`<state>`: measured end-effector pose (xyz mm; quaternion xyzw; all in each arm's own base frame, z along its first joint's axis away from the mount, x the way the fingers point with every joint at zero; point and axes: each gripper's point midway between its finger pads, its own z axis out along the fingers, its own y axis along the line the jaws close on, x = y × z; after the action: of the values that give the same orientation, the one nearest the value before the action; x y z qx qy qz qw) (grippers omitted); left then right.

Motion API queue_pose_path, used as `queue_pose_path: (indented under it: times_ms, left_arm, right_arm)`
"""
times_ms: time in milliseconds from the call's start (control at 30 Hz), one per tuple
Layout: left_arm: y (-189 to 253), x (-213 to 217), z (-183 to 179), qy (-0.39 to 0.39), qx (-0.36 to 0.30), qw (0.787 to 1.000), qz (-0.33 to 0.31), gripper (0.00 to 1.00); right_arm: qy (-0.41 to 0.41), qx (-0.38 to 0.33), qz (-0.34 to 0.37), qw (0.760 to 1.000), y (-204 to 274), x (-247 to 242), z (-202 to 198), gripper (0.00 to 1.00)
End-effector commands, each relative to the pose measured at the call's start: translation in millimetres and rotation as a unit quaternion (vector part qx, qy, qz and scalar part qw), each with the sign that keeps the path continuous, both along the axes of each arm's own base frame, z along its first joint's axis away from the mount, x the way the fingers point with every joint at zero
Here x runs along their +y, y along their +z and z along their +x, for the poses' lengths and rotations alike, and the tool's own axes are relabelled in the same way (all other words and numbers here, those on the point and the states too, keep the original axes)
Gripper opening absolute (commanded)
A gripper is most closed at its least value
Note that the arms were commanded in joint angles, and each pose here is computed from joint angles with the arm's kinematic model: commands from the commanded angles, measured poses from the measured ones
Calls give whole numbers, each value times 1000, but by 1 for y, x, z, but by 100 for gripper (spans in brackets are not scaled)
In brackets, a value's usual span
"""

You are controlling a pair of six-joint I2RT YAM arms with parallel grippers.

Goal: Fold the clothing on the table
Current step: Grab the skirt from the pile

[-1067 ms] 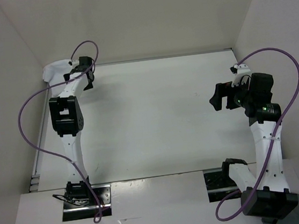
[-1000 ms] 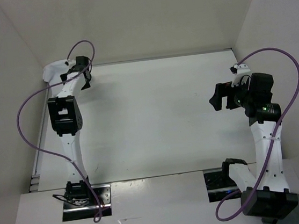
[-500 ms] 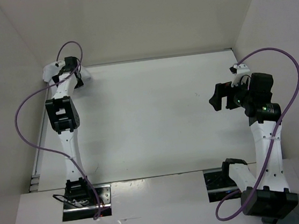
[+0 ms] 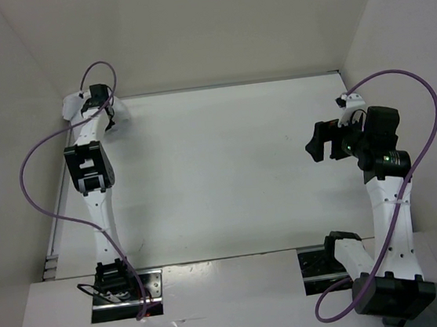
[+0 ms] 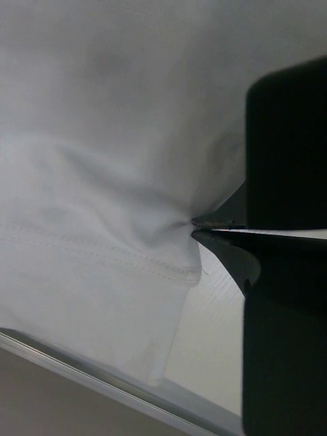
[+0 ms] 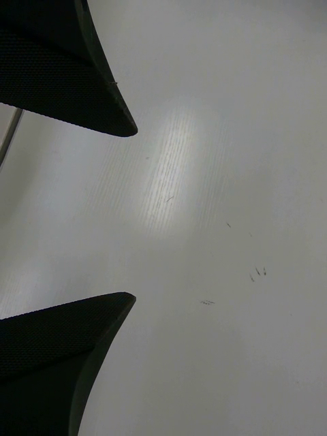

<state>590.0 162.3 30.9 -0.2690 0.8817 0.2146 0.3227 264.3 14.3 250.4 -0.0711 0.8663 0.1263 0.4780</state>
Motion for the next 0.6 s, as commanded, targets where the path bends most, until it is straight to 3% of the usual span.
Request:
queue_pose_path:
  times_ms: [0,200,367,567]
  left_arm:
    - [-38,-7,-17,-3,44,999,-30,0]
    - [11,-48,-16,-32,-1,999,-40,0]
    - [28,-118,-28,-105,-9,993,-52,0]
    - [89,-215,-40,-212,-37,976,-29,0]
  right_arm:
    - [13,-19,-5,1000,6,3,3,100]
    - [13,-19,-5,1000,6,3,3,100]
    - [13,-28,-7,999,10,3,0,100]
    - [9,-32,-11,999,12,2,-1,100]
